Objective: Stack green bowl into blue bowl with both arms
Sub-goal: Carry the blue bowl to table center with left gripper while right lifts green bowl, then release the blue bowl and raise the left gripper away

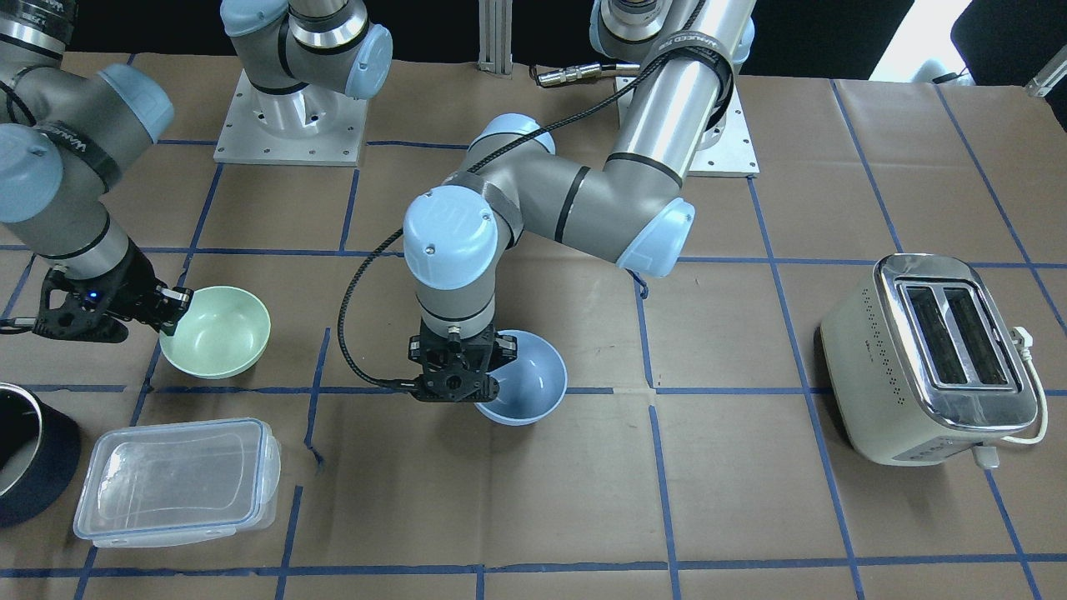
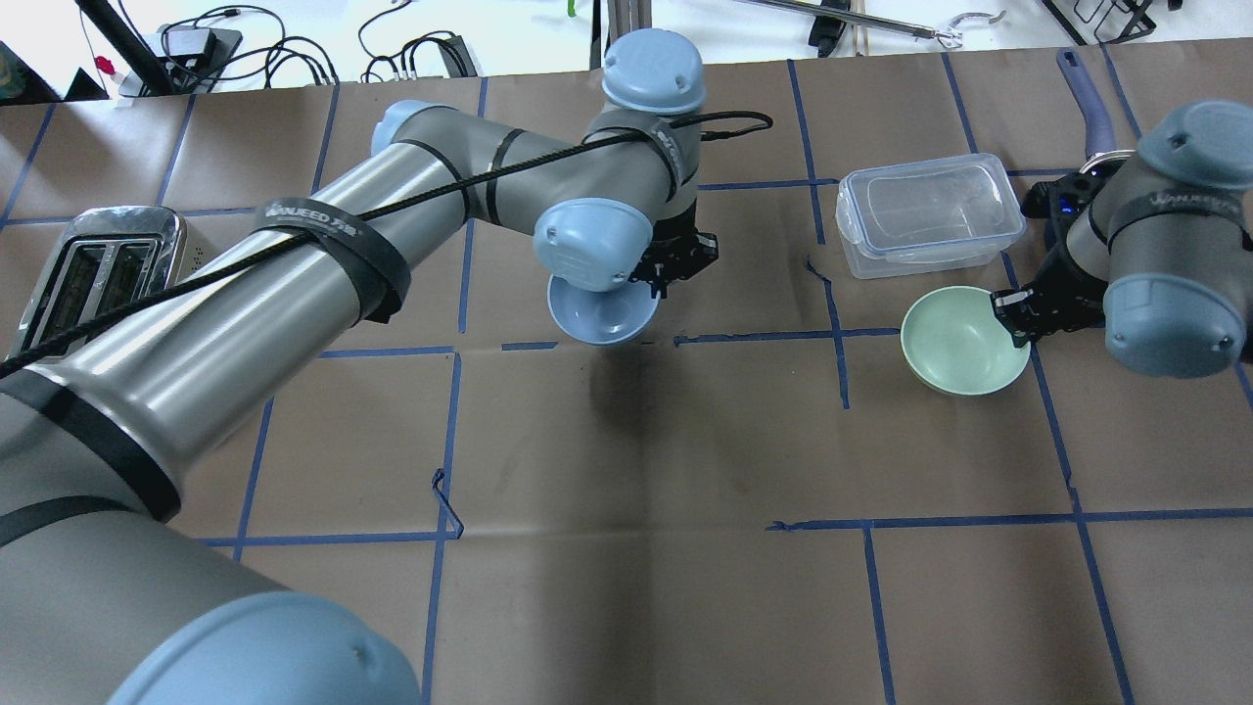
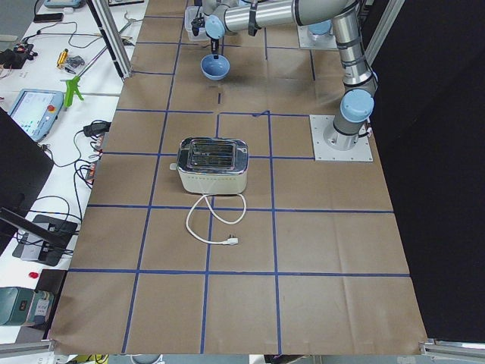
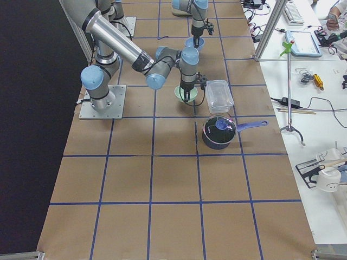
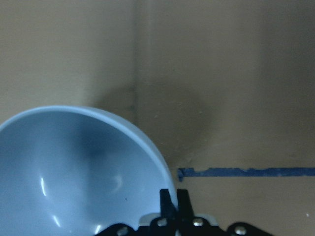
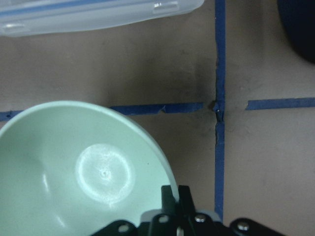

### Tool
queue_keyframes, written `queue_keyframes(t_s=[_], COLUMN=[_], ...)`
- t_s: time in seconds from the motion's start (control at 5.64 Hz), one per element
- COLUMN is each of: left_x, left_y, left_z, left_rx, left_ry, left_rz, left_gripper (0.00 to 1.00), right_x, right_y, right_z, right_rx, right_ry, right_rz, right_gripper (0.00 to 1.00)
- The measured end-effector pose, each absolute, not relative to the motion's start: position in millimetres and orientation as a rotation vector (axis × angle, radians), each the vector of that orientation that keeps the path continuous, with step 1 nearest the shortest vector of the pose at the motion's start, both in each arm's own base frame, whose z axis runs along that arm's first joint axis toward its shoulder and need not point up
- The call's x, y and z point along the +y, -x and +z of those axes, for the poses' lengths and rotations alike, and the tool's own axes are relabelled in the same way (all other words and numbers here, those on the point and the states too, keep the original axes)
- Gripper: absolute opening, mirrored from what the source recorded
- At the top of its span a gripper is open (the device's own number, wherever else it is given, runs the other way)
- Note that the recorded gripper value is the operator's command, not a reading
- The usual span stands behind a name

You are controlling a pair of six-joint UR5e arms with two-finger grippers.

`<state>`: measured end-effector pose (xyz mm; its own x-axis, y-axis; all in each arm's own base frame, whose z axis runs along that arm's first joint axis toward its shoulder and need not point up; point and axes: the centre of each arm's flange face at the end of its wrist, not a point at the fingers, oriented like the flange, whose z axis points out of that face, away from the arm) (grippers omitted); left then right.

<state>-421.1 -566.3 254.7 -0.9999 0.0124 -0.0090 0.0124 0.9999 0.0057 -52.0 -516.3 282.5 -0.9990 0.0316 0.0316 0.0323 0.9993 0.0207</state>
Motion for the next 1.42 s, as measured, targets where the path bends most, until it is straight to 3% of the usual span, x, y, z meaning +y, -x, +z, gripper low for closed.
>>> queue_keyframes(t_s=[0.18, 0.35, 0.53, 0.89, 1.42], left_x=[-558.1, -550.8, -547.9, -546.8, -537.2], left_y=[433.2, 434.6, 434.4, 438.7, 362.5], left_z=[239.7, 228.5, 219.3, 227.9, 377.0], left_rx=[3.123, 3.11, 3.104, 3.122, 3.147], left_ry=[-0.045, -0.057, -0.048, 0.093, 0.192], left_rz=[0.024, 0.048, 0.067, 0.04, -0.074], left_gripper=[0.04, 0.78, 0.98, 0.99, 0.97], right_x=[-534.2, -544.9, -544.5, -530.9, -531.3], right_y=[53.1, 50.6, 42.9, 23.2, 14.4], right_z=[324.3, 365.7, 402.3, 445.2, 443.1], right_rx=[-3.119, -3.124, -3.127, -3.133, -3.151], right_ry=[0.036, 0.02, 0.001, -0.034, -0.046], right_rz=[-0.098, -0.154, -0.181, -0.157, -0.16], right_gripper=[0.05, 0.05, 0.05, 0.05, 0.04])
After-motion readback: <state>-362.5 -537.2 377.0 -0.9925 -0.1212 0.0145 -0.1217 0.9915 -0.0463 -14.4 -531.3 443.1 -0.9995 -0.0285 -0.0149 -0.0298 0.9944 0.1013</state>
